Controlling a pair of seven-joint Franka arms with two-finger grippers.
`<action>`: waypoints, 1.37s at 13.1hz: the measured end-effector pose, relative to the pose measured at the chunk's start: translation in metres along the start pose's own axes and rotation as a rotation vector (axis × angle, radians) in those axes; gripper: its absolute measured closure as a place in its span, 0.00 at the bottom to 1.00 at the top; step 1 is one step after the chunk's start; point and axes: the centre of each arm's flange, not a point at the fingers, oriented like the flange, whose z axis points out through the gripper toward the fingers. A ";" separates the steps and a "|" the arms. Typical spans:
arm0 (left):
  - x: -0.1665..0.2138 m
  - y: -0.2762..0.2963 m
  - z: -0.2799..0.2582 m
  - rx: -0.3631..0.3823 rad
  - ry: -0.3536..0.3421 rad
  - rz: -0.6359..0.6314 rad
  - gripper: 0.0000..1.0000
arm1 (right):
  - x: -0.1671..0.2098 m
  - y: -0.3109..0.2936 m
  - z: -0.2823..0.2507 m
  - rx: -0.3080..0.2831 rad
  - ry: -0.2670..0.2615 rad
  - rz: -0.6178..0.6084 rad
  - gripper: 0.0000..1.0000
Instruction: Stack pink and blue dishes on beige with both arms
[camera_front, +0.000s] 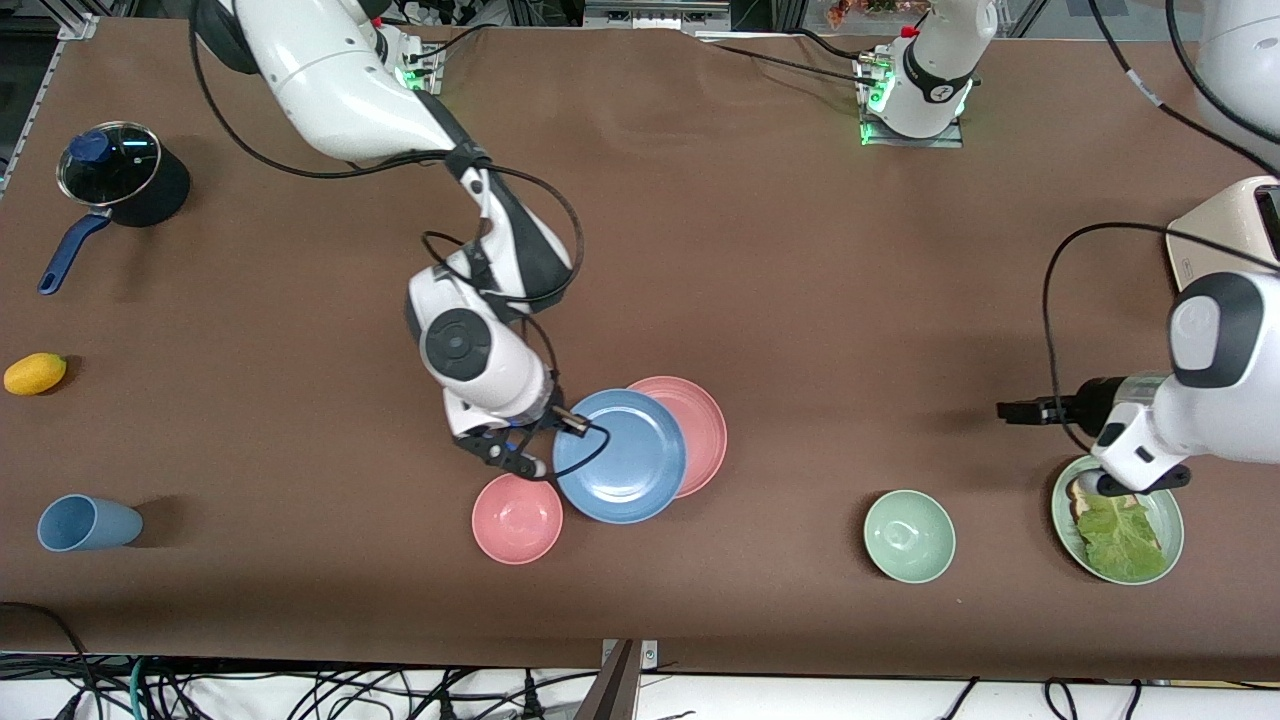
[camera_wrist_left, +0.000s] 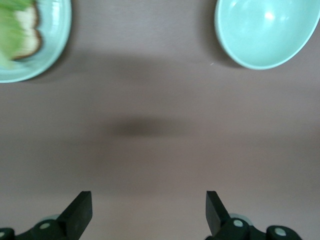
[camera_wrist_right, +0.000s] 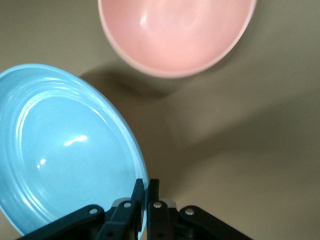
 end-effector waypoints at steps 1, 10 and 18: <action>-0.006 -0.001 -0.010 0.011 -0.001 0.009 0.00 | -0.012 -0.007 0.007 0.000 -0.002 0.019 0.95; -0.055 0.031 -0.085 0.116 0.067 0.058 0.00 | -0.046 -0.020 0.022 -0.005 -0.008 0.081 0.95; -0.134 0.066 -0.156 0.146 0.175 0.049 0.00 | -0.035 -0.016 0.020 0.000 0.011 0.092 0.36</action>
